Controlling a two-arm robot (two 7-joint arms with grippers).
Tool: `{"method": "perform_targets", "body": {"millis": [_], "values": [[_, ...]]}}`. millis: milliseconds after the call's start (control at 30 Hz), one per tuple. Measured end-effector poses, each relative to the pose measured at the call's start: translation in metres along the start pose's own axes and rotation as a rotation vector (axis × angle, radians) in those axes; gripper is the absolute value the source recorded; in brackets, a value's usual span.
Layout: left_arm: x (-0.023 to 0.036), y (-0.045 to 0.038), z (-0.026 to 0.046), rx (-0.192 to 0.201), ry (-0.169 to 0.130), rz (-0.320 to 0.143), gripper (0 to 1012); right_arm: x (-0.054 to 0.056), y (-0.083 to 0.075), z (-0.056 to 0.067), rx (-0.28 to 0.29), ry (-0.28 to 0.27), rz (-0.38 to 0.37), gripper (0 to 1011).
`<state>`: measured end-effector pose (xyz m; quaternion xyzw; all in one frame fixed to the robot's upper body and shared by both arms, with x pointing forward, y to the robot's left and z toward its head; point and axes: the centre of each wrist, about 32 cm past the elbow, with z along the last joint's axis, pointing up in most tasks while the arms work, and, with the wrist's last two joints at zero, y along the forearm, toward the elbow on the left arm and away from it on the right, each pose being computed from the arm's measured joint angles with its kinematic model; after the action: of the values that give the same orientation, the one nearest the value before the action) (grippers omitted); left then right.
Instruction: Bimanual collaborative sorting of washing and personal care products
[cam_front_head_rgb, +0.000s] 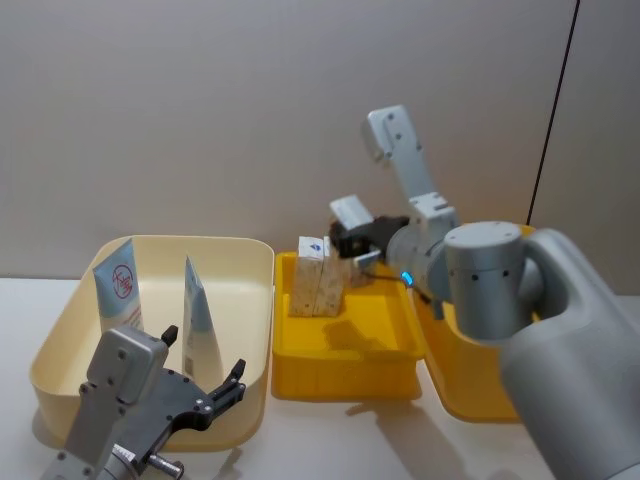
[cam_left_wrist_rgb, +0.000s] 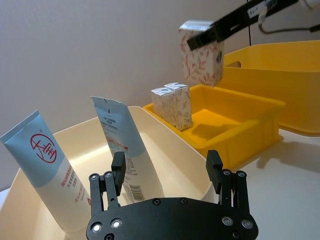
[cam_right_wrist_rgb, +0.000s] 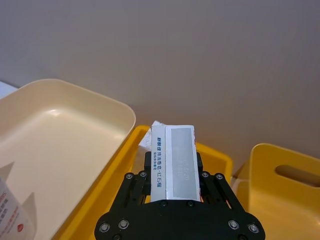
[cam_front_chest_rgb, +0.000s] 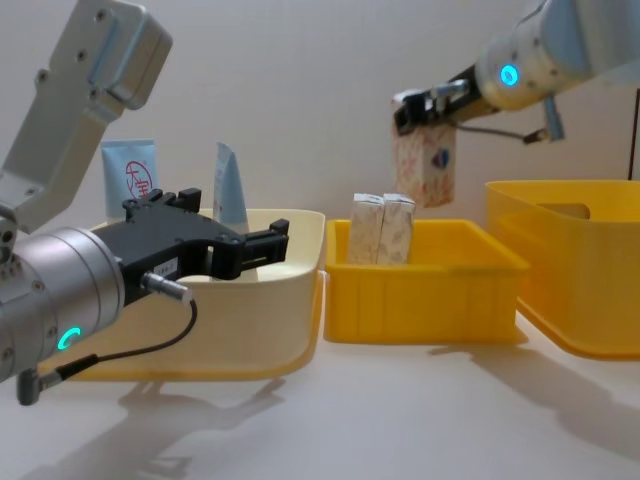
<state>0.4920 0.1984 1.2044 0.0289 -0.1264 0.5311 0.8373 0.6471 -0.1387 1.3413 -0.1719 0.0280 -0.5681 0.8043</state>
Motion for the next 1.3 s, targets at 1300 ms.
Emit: {"method": "perform_targets", "body": {"millis": [1300], "values": [[0.0000,0.0000,0.0000,0.000,0.000,0.000,1003,0.111,-0.004,0.000,-0.021,-0.046,-0.386,683]]}}
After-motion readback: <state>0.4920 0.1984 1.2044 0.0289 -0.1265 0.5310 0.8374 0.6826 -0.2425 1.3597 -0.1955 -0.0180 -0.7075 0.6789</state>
